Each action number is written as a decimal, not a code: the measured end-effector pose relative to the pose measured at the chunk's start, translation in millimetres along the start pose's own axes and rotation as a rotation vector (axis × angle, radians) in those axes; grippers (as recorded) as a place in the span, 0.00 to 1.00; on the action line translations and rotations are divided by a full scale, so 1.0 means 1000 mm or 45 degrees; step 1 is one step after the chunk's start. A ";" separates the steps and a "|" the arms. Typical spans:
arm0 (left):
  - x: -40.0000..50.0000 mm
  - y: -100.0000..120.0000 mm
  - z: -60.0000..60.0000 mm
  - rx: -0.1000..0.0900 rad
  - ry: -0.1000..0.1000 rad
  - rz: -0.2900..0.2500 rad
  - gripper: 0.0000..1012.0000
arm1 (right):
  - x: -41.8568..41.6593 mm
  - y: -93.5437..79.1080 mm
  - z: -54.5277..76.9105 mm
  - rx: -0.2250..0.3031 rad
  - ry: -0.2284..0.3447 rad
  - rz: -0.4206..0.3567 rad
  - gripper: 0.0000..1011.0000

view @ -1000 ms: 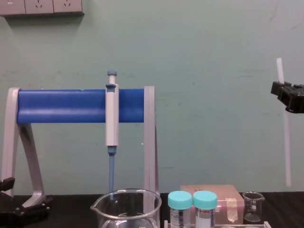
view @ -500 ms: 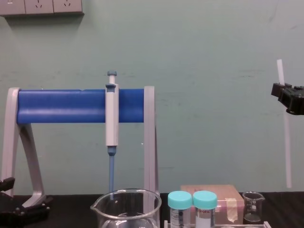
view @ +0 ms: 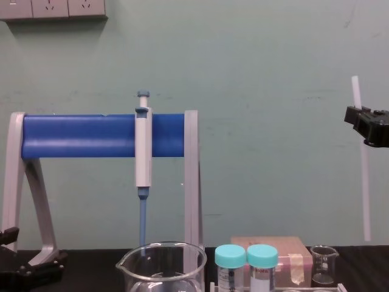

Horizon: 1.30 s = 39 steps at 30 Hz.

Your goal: Pick up the stirring rod with one hand, then place it down.

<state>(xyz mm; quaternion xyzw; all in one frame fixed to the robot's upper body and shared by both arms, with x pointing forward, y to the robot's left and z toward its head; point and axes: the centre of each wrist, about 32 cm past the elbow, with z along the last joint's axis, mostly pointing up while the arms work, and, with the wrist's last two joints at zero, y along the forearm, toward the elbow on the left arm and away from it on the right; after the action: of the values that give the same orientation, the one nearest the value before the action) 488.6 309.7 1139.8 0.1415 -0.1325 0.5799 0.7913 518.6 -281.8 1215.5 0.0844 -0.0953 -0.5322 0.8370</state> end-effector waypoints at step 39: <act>0.0000 0.000 0.000 0.000 0.000 0.000 0.99 | -0.0008 0.001 -0.001 -0.001 0.006 0.014 0.07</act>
<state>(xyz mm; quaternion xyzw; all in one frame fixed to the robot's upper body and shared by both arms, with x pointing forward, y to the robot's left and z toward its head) 488.6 309.7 1139.8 0.1415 -0.1325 0.5799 0.7913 519.8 -280.4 1214.6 0.0848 -0.0938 -0.5276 0.8401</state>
